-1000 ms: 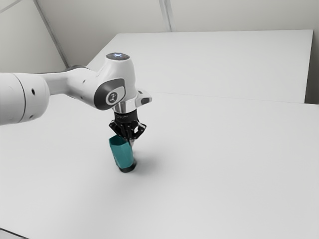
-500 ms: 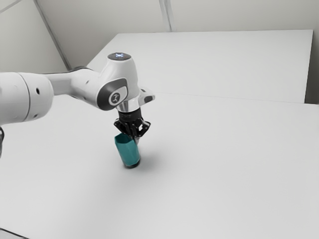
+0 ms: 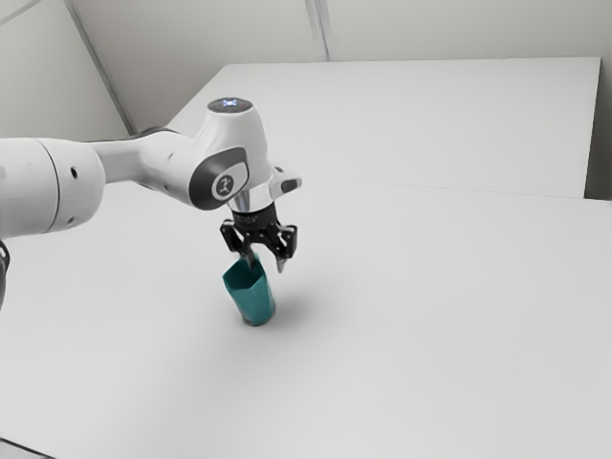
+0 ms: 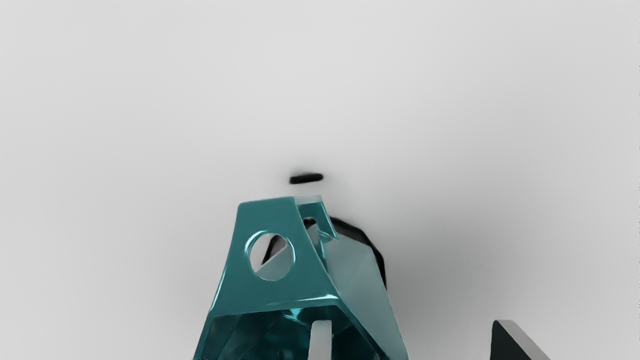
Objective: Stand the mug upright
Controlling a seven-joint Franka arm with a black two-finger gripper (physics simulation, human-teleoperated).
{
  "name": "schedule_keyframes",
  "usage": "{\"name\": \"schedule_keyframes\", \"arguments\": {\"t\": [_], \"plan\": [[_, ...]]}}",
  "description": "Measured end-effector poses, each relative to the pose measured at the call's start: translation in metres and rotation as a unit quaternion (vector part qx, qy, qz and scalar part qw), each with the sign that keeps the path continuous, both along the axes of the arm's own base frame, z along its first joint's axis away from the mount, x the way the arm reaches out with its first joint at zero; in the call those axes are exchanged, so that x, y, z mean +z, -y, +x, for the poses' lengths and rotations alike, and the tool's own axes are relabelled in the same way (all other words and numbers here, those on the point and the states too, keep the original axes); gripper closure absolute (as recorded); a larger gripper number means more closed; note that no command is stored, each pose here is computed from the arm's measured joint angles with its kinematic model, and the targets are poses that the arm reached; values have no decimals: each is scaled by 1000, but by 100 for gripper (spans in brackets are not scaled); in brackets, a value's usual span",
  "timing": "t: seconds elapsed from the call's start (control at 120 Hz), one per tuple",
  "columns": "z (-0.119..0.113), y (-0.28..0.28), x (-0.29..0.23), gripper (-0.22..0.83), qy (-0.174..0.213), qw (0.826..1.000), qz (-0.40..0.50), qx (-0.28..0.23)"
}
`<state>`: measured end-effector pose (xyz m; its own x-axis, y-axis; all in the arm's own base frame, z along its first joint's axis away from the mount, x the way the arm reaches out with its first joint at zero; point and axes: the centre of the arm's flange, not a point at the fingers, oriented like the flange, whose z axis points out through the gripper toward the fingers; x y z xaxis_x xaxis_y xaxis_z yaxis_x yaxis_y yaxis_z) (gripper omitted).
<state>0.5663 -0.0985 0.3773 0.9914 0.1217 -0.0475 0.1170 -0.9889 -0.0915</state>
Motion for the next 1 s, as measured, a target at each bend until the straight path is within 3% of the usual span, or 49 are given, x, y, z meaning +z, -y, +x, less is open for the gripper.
{"name": "schedule_keyframes", "arguments": {"t": [0.15,0.367,0.5,0.775,1.0], "plan": [[1,1,2,22,2,1000,-2,-1],[3,7,26,16,6,1000,-1,-5],[-9,11,84,9,23,1000,-9,-12],[8,0,221,2,95,991,-32,-85],[9,-62,247,1,82,991,-24,-106]]}}
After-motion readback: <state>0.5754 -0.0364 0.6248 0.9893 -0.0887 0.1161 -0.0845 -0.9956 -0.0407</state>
